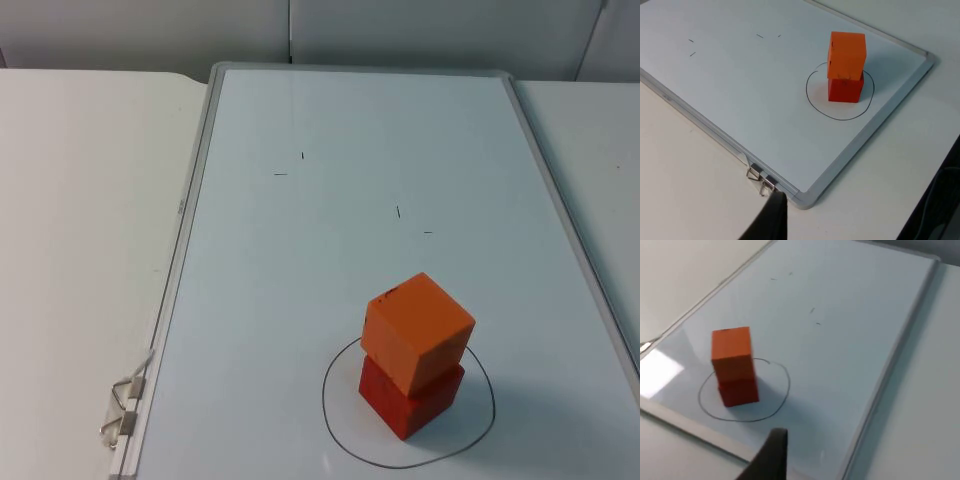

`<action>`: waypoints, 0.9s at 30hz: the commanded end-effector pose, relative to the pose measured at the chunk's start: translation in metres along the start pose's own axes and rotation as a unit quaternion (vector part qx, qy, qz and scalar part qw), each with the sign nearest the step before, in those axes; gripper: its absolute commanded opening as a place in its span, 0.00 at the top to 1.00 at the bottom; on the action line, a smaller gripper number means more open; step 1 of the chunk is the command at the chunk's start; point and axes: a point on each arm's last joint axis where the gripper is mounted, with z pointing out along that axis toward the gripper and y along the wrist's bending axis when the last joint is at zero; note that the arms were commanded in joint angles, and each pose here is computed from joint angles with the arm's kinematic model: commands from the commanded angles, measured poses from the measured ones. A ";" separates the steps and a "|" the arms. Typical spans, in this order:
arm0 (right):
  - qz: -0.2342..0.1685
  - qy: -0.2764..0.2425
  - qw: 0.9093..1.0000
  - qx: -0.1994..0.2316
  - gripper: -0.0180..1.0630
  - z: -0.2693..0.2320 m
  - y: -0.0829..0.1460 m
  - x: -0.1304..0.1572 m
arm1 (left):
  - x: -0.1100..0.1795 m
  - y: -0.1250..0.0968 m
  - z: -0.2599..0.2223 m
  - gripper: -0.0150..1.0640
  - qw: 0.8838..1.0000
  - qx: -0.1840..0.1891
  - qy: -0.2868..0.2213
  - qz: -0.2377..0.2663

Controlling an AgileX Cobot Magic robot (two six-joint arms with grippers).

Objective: Pick up one cube with the left hand and another cube with the right hand. First place the cube in the right hand at the target position, then stack the cube in the left hand on top.

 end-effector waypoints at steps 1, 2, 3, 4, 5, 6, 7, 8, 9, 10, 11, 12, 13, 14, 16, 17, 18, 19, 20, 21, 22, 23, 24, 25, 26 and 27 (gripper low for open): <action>0.015 -0.005 0.999 0.033 0.01 -0.001 0.000 0.000 | 0.001 0.000 0.001 0.01 1.000 0.003 -0.005 -0.003; 0.020 -0.005 0.999 0.042 0.01 -0.001 0.000 0.000 | 0.001 0.000 0.001 0.01 1.000 0.003 -0.005 -0.003; 0.031 -0.004 0.998 0.063 0.01 -0.001 0.000 0.000 | 0.001 0.000 0.001 0.01 1.000 0.003 -0.006 -0.003; 0.040 -0.003 0.996 0.081 0.01 -0.002 0.001 0.000 | 0.001 0.000 0.001 0.01 1.000 0.003 -0.006 -0.003; 0.051 -0.002 0.993 0.102 0.01 -0.002 0.001 0.000 | 0.001 0.000 0.001 0.01 1.000 0.003 -0.006 -0.003; 0.061 -0.001 0.991 0.121 0.01 -0.002 0.001 0.001 | 0.001 0.000 0.001 0.01 1.000 0.003 -0.007 -0.003; 0.061 -0.001 0.991 0.121 0.01 -0.002 0.001 0.001 | 0.001 0.000 0.001 0.01 1.000 0.003 -0.007 -0.003; 0.069 0.000 0.988 0.136 0.01 -0.002 0.002 0.001 | 0.002 0.000 -0.001 0.01 1.000 0.003 -0.011 -0.003; 0.075 0.001 0.986 0.148 0.01 -0.003 0.002 0.001 | 0.003 0.000 -0.002 0.01 1.000 0.003 -0.019 -0.003; 0.082 0.001 0.984 0.160 0.01 -0.003 0.002 0.001 | 0.004 0.000 -0.005 0.01 1.000 0.003 -0.029 -0.003; 0.087 0.002 0.982 0.170 0.01 -0.003 0.002 0.001 | 0.005 0.000 -0.006 0.01 0.999 0.003 -0.033 -0.003; 0.089 0.002 0.981 0.174 0.01 -0.003 0.002 0.001 | 0.005 0.001 -0.006 0.01 0.999 0.000 -0.033 -0.001; 0.089 0.002 0.981 0.174 0.01 -0.003 0.002 0.001 | 0.005 0.001 -0.006 0.01 0.999 0.000 -0.033 -0.001; 0.092 0.002 0.979 0.179 0.01 -0.003 0.002 0.001 | 0.005 0.001 -0.007 0.01 0.999 -0.001 -0.033 -0.002; 0.099 0.003 0.976 0.192 0.01 -0.003 0.003 0.001 | 0.003 0.001 -0.008 0.01 0.999 -0.001 -0.040 -0.002; 0.099 0.003 0.976 0.193 0.01 -0.003 0.003 0.001 | 0.003 0.001 -0.008 0.01 0.999 -0.001 -0.040 -0.002; 0.100 0.003 0.976 0.194 0.01 -0.003 0.003 0.001 | 0.003 0.001 -0.008 0.01 0.999 -0.001 -0.042 -0.002; 0.100 0.003 0.976 0.194 0.01 -0.003 0.003 0.001 | 0.003 0.001 -0.008 0.01 0.999 -0.001 -0.042 -0.002; 0.100 0.003 0.976 0.195 0.01 -0.003 0.003 0.001 | 0.003 0.001 -0.008 0.01 0.999 -0.001 -0.042 -0.002; 0.100 0.003 0.976 0.195 0.01 -0.003 0.003 0.001 | 0.003 0.001 -0.008 0.01 0.999 -0.001 -0.042 -0.002; 0.100 0.003 0.976 0.195 0.01 -0.003 0.003 0.001 | 0.003 0.001 -0.008 0.01 0.999 -0.001 -0.042 -0.002; 0.100 0.003 0.976 0.195 0.01 -0.003 0.003 0.001 | 0.003 0.001 -0.008 0.01 0.999 -0.001 -0.042 -0.002; 0.100 0.003 0.976 0.195 0.01 -0.003 0.003 0.001 | 0.003 0.001 -0.008 0.01 0.999 -0.001 -0.042 -0.002; 0.100 0.003 0.976 0.195 0.01 -0.003 0.003 0.001 | 0.003 0.001 -0.008 0.01 0.999 -0.002 -0.042 -0.003; 0.100 0.003 0.976 0.195 0.01 -0.003 0.003 0.001 | 0.003 0.000 -0.008 0.01 0.999 -0.005 -0.042 -0.004; 0.100 0.003 0.976 0.195 0.01 -0.003 0.003 0.001 | 0.003 0.000 -0.008 0.01 0.999 -0.015 -0.042 -0.010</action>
